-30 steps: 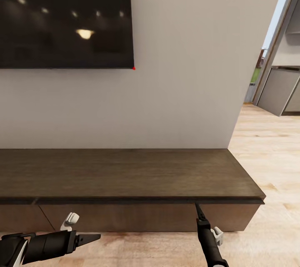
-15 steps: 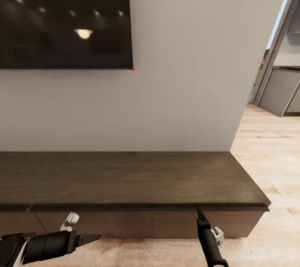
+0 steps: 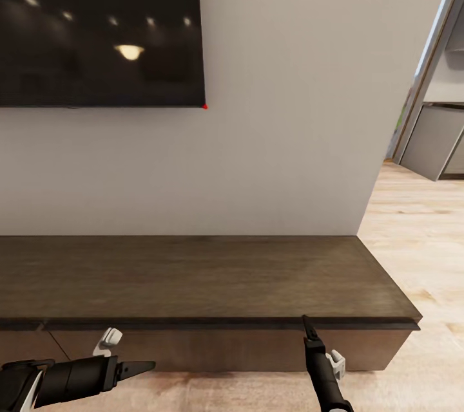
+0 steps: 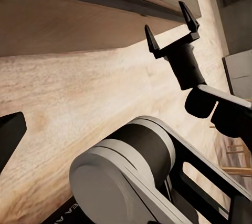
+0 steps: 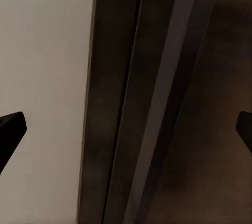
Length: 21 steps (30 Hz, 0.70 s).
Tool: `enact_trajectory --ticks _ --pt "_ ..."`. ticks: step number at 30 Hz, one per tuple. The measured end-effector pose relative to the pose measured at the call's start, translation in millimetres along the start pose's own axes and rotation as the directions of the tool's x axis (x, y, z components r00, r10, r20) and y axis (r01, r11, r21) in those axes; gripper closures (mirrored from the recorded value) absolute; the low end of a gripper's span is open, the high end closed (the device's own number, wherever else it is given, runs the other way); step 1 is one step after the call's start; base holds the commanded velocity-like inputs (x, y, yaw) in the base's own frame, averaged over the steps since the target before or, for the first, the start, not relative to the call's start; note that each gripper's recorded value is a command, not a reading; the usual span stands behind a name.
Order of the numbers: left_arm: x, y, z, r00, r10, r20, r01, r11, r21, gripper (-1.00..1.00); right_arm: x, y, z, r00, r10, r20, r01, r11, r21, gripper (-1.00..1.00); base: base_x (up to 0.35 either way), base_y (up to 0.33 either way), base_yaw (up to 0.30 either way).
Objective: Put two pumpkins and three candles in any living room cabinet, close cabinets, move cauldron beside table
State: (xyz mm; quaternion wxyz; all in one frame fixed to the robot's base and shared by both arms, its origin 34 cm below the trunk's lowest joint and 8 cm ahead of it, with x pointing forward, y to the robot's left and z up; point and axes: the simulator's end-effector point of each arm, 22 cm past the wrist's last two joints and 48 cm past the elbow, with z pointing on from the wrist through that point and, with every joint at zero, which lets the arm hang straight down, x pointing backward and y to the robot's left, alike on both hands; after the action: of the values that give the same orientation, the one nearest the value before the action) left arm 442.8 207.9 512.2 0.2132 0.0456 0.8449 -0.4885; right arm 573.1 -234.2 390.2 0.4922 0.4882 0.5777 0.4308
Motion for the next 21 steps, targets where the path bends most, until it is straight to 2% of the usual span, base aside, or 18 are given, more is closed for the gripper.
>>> enact_trajectory --ticks 6,15,21 --pt "0.1 0.0 0.0 1.0 0.0 0.0 0.0 1.0 0.0 -1.0 0.1 0.1 0.1 1.0 0.0 0.0 0.0 1.0 0.0 -1.0 0.0 0.0 0.0" --pt "10.4 11.5 5.4 1.0 0.0 0.0 0.0 1.0 0.0 -1.0 2.6 -15.9 -2.0 1.0 0.0 0.0 0.0 1.0 0.0 -1.0 0.0 0.0 0.0" --pt "10.5 11.4 5.5 1.0 0.0 0.0 0.0 1.0 0.001 -1.0 2.6 -15.9 -1.9 1.0 0.0 0.0 0.0 1.0 0.0 -1.0 0.0 0.0 0.0"
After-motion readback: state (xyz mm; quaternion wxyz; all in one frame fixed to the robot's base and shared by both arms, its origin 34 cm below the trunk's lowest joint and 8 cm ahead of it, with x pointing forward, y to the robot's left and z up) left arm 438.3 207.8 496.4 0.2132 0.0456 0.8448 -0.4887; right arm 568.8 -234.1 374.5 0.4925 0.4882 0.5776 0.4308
